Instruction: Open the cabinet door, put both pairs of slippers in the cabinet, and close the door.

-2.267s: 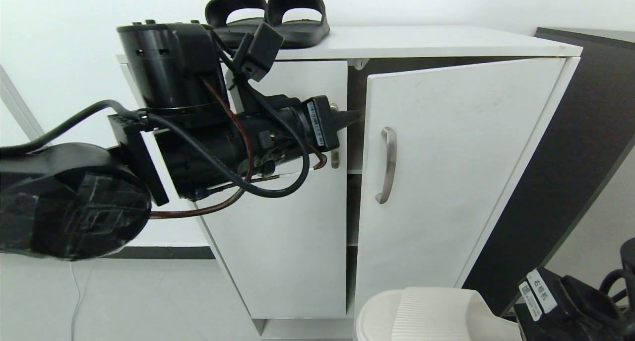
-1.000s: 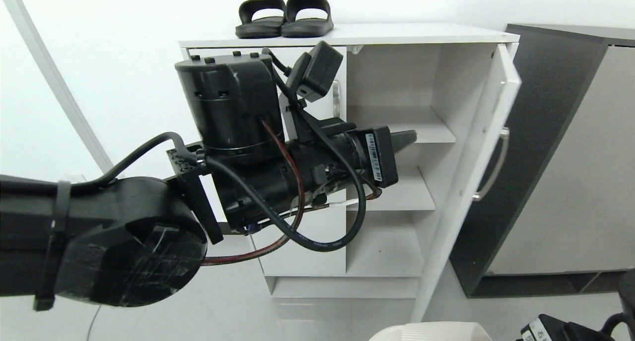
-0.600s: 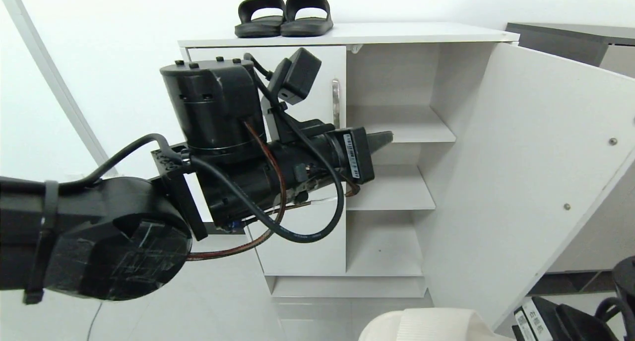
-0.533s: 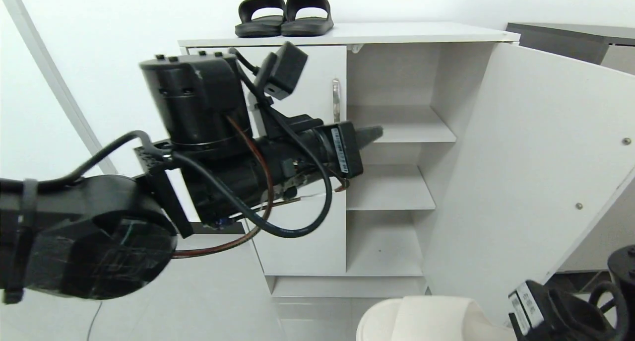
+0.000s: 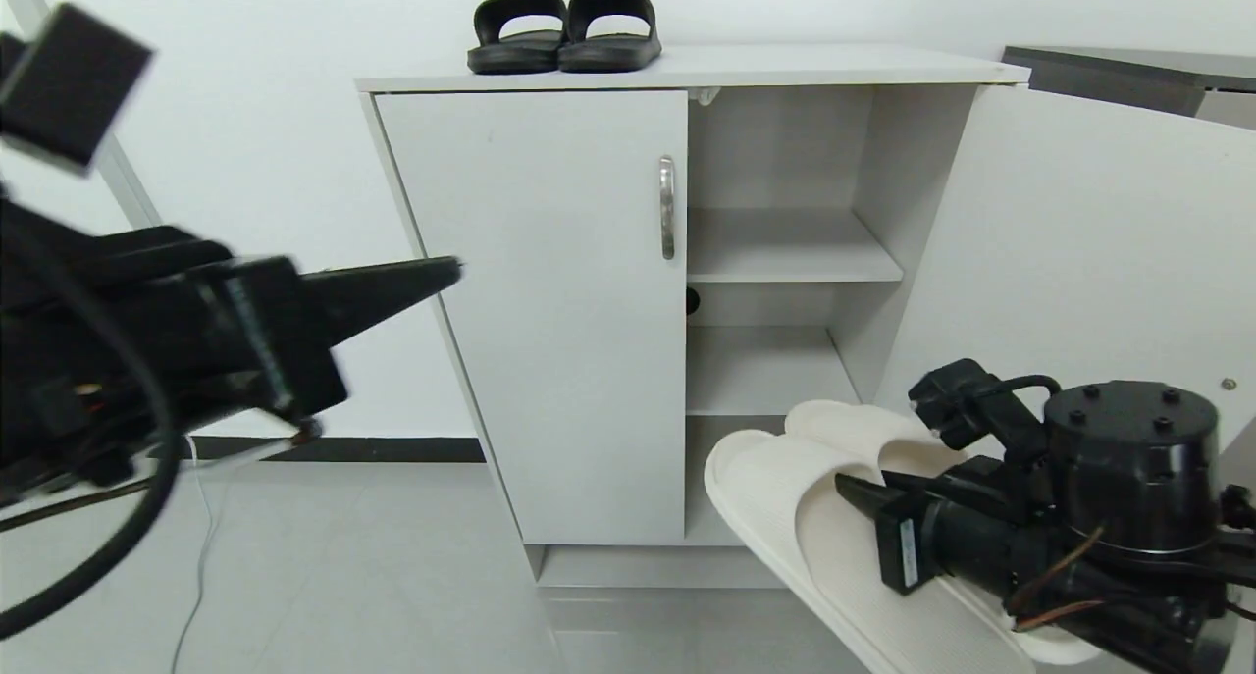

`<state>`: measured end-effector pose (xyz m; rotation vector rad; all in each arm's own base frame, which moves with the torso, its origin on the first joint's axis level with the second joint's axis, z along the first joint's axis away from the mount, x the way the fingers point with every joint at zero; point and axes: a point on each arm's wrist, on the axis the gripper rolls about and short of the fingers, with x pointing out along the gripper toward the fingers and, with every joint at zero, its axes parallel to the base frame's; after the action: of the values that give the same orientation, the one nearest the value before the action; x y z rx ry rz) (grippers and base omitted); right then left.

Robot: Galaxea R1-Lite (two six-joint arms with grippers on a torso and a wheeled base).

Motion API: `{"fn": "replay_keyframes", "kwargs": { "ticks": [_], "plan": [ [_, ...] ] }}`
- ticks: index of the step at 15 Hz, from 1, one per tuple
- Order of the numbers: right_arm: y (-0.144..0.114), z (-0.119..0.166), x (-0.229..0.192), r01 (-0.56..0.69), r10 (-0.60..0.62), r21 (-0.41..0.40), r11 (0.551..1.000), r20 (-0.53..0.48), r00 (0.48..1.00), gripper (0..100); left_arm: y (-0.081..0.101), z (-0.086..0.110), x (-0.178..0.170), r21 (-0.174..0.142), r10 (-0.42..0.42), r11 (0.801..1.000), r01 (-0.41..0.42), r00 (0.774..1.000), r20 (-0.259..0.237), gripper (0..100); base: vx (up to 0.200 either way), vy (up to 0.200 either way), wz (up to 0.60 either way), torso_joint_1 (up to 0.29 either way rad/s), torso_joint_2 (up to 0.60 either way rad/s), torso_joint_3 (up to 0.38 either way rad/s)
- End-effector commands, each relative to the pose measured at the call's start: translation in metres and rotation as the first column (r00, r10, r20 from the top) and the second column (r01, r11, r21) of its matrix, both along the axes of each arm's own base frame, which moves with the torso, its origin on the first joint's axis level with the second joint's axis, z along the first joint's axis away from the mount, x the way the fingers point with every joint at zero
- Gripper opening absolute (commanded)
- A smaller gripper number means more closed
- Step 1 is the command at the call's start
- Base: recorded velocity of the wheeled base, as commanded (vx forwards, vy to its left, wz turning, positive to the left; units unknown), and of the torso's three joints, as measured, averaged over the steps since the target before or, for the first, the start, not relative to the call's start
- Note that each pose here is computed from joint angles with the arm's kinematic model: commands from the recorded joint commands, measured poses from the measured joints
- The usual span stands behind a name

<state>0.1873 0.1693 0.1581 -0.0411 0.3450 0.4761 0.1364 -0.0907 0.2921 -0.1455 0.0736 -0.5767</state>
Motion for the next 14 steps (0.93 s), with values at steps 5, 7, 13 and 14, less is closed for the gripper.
{"fn": "replay_keyframes", "kwargs": {
  "ticks": [5,7,13,14],
  "plan": [
    [0.046,-0.03,0.053,0.288,-0.288,0.014,0.958,0.07,0.955,0,0.09,-0.064,-0.103,0.051,0.596,0.797,-0.602,0.796,0.104,0,0.0,0.0,0.0,0.0,0.0,0.0],
    [0.045,-0.034,0.054,0.299,-0.299,0.006,0.954,0.064,0.952,0,0.097,-0.098,-0.129,0.037,0.695,0.71,-0.703,0.709,0.118,0,0.0,0.0,0.0,0.0,0.0,0.0],
    [0.047,-0.039,0.055,0.312,-0.311,-0.011,0.95,0.063,0.948,0,0.094,-0.173,-0.167,0.095,0.802,0.578,-0.811,0.585,0.117,0,0.0,0.0,0.0,0.0,0.0,0.0],
    [0.047,-0.04,0.056,0.313,-0.312,-0.012,0.95,0.061,0.948,0,0.093,-0.178,-0.164,0.095,0.784,0.6,-0.794,0.608,0.124,0,0.0,0.0,0.0,0.0,0.0,0.0]
  ]
}}
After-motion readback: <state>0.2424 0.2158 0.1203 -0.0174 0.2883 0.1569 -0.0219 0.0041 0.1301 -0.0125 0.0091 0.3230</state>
